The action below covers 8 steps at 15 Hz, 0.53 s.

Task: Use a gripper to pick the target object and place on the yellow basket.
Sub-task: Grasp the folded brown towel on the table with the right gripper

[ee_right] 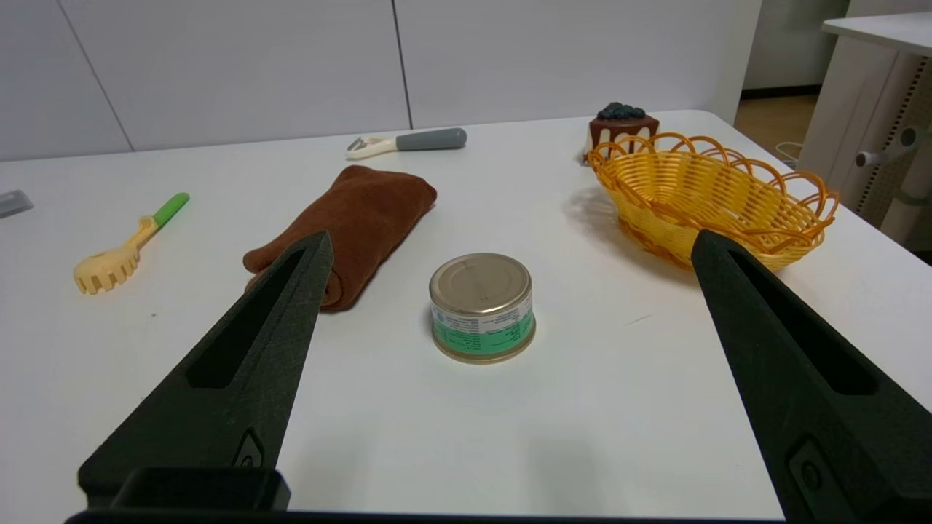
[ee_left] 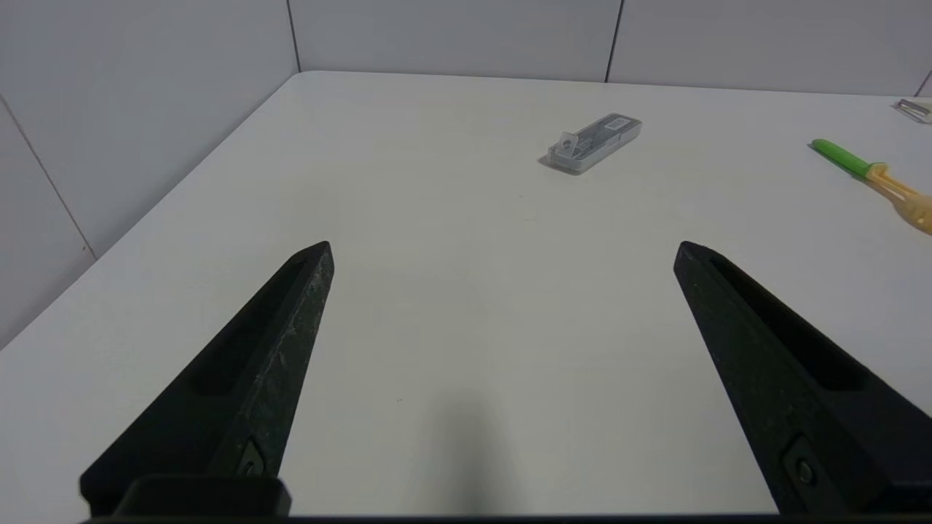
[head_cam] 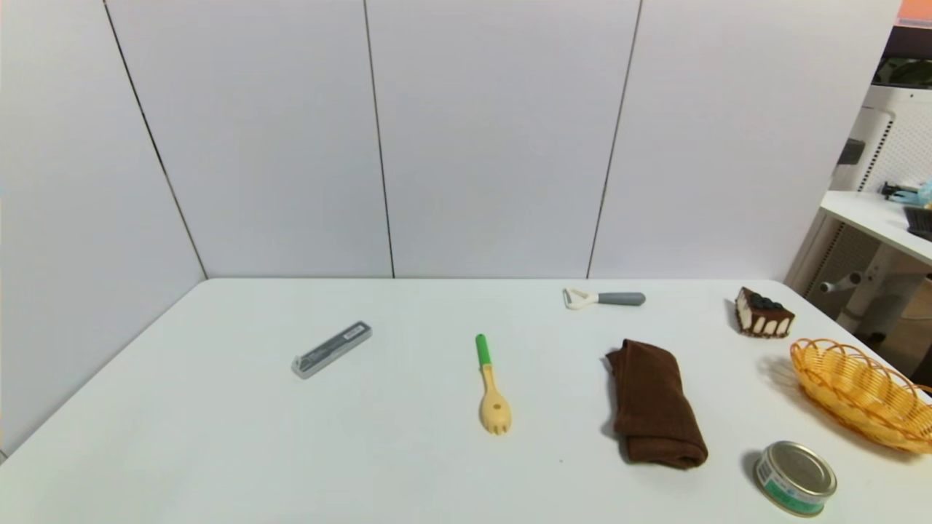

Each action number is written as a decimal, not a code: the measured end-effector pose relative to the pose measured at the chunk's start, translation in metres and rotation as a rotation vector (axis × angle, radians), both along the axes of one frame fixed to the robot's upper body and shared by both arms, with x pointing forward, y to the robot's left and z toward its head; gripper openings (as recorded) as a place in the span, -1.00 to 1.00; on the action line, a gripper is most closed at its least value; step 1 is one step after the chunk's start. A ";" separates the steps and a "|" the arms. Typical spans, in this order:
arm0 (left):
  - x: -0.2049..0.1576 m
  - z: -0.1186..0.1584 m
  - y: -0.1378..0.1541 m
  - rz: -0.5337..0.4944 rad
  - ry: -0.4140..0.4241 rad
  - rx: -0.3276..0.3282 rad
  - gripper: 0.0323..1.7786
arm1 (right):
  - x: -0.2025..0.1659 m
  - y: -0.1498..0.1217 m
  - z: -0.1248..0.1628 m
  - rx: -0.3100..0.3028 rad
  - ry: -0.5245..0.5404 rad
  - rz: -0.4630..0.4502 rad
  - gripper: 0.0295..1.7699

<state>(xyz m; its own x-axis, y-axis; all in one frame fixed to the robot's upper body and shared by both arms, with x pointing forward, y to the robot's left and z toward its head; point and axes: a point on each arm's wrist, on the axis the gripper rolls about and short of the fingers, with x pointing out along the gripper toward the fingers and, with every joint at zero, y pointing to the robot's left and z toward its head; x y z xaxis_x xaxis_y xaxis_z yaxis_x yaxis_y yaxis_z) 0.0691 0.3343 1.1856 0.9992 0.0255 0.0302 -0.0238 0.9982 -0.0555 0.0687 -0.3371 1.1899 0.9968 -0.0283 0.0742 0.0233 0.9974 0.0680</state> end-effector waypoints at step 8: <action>0.000 0.000 0.000 0.000 0.000 0.000 0.90 | 0.008 0.000 0.071 -0.053 0.060 0.043 0.92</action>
